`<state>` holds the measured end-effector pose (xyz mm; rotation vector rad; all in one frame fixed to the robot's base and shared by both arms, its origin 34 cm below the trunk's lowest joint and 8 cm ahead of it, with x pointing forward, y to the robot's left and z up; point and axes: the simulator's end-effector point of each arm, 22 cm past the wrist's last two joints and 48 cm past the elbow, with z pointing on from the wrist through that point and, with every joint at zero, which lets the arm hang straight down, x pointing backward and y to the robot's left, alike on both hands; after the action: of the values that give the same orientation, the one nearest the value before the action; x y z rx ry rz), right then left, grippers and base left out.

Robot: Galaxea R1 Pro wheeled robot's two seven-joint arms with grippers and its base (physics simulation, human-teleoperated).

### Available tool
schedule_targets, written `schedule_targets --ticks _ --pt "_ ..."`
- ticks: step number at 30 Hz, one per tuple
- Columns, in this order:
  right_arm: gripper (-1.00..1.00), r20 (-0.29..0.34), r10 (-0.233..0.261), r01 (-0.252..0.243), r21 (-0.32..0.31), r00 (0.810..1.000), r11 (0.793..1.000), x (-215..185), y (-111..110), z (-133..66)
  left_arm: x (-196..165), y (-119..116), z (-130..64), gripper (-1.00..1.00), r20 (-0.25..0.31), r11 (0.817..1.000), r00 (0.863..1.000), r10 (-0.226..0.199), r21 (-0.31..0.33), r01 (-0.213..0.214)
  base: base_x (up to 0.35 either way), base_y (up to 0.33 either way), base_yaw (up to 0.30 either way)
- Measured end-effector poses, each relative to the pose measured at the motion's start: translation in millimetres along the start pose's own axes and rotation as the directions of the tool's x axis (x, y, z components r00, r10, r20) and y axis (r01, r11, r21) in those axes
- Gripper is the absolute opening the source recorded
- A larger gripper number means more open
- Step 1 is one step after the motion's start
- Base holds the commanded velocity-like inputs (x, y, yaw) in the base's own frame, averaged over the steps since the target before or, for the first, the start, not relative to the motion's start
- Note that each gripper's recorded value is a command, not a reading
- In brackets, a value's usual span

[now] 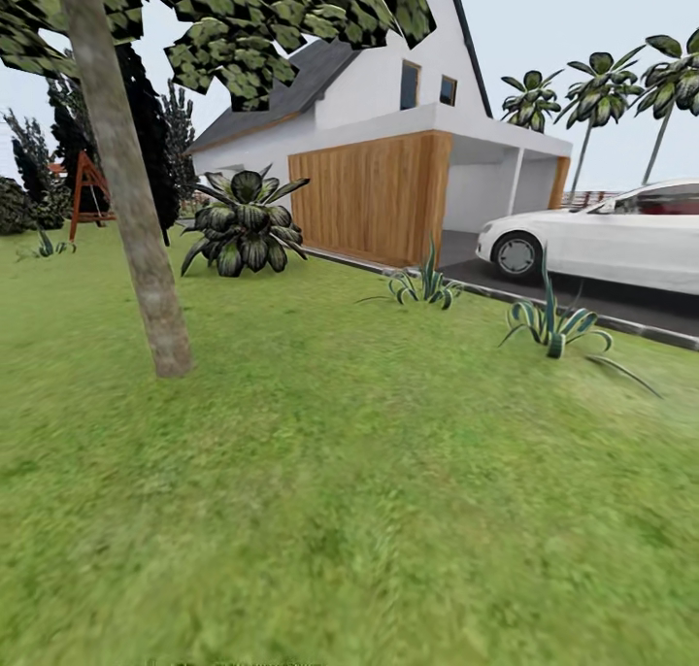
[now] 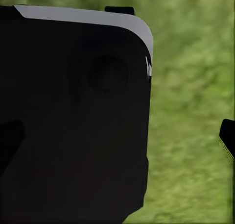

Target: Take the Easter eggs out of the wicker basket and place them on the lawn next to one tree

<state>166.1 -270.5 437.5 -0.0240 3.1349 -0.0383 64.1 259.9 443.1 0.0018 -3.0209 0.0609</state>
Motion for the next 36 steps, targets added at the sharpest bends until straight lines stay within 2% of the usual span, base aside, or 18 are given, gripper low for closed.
schedule_targets --ticks 6,11,14,36 --pt "1.00 0.000 -0.003 0.003 -0.002 1.000 1.000 0.1 1.8 0.0 -0.5 0.8 0.0 1.00 0.001 1.000 1.000 0.000 -0.002 0.000 0.000 0.001 0.299" --pt "1.00 -0.002 -0.059 0.059 -0.002 0.998 0.998 0.9 2.4 0.0 -0.6 0.8 0.0 1.00 0.001 1.000 1.000 -0.001 -0.002 0.001 0.002 0.000 0.299" --pt "1.00 -0.002 -0.067 0.067 -0.002 0.998 0.998 0.9 2.5 -0.1 -0.4 1.1 -0.1 1.00 0.001 1.000 1.000 -0.001 -0.001 0.001 0.109 0.068 0.299" --pt "1.00 -0.017 -0.071 0.071 -0.004 0.997 0.997 7.9 2.3 -0.2 -0.5 3.0 -0.2 1.00 0.001 1.000 1.000 -0.008 -0.004 0.008 0.244 0.221 0.299"
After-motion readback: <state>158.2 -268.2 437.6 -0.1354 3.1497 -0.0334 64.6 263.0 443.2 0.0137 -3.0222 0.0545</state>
